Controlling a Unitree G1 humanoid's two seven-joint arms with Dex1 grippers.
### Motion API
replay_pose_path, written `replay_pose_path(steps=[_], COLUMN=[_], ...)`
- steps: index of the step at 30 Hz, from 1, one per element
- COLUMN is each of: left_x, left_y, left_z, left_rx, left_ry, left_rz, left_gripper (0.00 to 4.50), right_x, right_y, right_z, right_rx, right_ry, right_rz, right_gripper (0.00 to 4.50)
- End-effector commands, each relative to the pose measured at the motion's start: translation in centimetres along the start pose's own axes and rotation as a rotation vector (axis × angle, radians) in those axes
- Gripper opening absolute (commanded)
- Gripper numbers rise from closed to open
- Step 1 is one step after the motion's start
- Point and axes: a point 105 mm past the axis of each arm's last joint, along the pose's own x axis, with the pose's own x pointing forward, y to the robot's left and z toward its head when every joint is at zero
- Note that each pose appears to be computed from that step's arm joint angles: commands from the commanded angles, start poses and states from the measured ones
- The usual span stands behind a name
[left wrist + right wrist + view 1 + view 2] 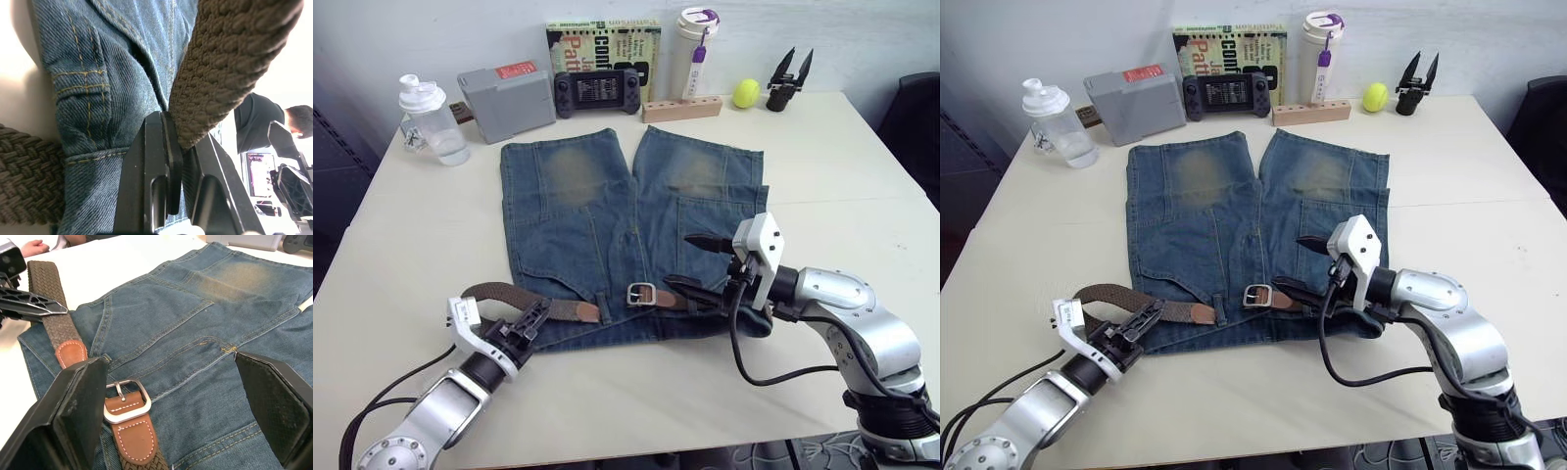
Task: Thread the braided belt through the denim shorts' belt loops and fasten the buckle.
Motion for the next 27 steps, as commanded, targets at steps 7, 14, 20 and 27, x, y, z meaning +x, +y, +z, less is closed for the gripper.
replay_pose_path(steps=[7,14,20,27], left_x=[2.5,3.5,4.5,4.3], left_y=[-0.3,-1.0,-2.2,-0.6], left_z=[-0.6,-2.4,-4.0,-5.1], left_rx=[0.025,0.175,0.345,0.751], left_ry=[0.018,0.166,0.275,0.393], left_rz=[-0.024,-0.065,-0.143,-0.18], left_gripper=[0.0,0.0,0.0,0.0], right_x=[-0.8,-0.8,-0.6,0.3], right_y=[0.4,0.7,1.6,3.3], right_z=[1.0,0.4,-1.1,-1.8], right_rx=[-0.04,-0.043,-0.098,-0.351], right_ry=[-0.01,0.015,0.076,0.104], right_rz=[-0.023,-0.033,-0.024,0.04], right_gripper=[4.41,4.41,4.41,4.41])
